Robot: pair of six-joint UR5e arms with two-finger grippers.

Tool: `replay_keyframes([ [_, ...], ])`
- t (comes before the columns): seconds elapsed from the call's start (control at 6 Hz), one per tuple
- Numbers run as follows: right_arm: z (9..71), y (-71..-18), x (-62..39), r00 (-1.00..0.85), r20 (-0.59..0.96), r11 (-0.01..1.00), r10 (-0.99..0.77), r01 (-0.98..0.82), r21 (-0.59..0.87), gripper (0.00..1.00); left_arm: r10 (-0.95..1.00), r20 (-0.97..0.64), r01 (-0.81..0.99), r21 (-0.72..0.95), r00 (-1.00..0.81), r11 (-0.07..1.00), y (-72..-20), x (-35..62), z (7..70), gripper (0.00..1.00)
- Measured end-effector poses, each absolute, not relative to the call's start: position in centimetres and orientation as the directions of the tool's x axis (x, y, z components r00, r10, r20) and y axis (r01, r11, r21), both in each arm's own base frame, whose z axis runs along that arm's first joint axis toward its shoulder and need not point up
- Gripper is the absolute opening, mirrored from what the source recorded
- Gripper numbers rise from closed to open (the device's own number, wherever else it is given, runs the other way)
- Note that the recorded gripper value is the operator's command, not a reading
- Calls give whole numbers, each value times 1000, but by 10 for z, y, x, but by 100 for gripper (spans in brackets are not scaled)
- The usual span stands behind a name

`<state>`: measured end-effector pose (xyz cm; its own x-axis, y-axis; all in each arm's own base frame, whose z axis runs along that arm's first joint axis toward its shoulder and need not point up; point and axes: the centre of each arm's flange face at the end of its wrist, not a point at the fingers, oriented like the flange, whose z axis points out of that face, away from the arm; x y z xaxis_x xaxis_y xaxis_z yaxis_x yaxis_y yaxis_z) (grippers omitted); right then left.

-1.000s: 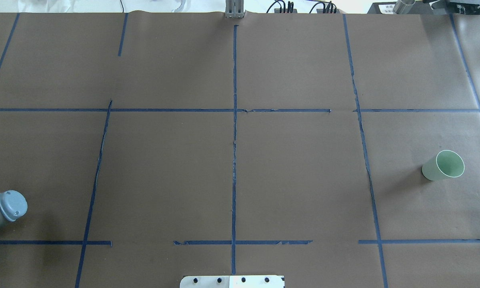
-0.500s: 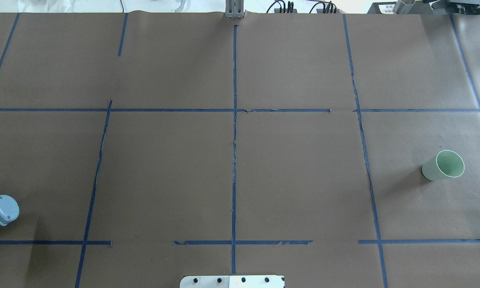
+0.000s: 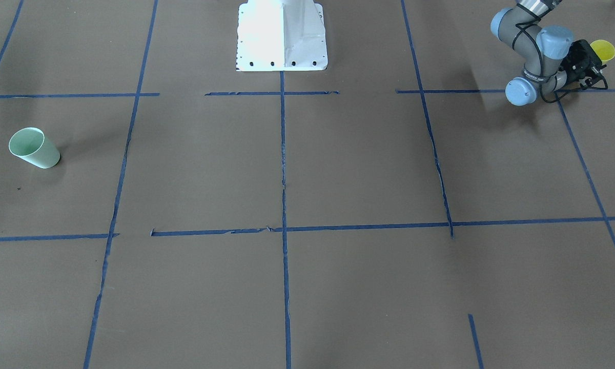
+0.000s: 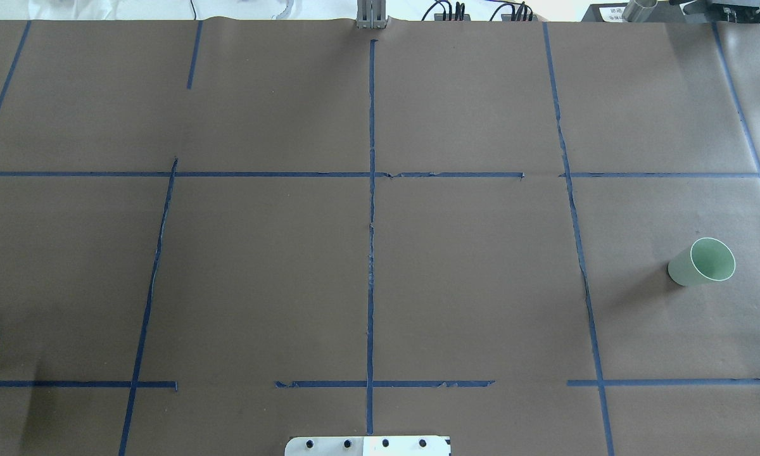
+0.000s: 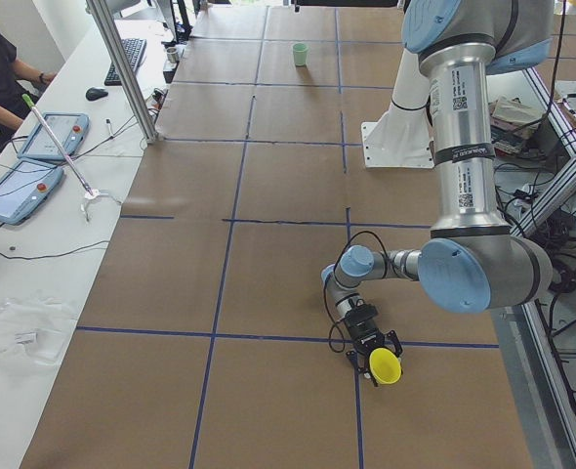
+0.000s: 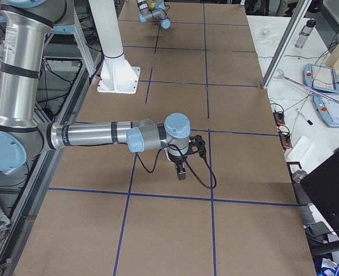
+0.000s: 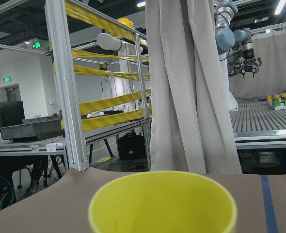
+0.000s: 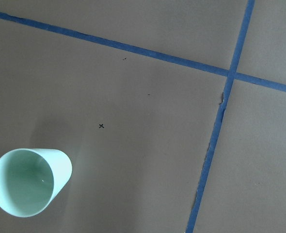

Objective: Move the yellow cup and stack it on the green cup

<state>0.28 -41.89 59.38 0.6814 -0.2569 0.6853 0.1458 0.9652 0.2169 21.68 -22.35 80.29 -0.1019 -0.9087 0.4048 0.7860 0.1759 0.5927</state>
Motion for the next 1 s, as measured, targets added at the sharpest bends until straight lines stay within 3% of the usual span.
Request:
replay_keyframes([
  [0.5, 590, -419, 2, 671, 695, 965, -258, 144, 219, 100, -951, 272, 763, 582, 143, 281, -327, 198, 758, 7],
  [1.0, 580, -419, 0, 648, 713, 962, -268, 139, 236, 100, -920, -39, 783, 541, 389, 308, -471, 249, 644, 8],
])
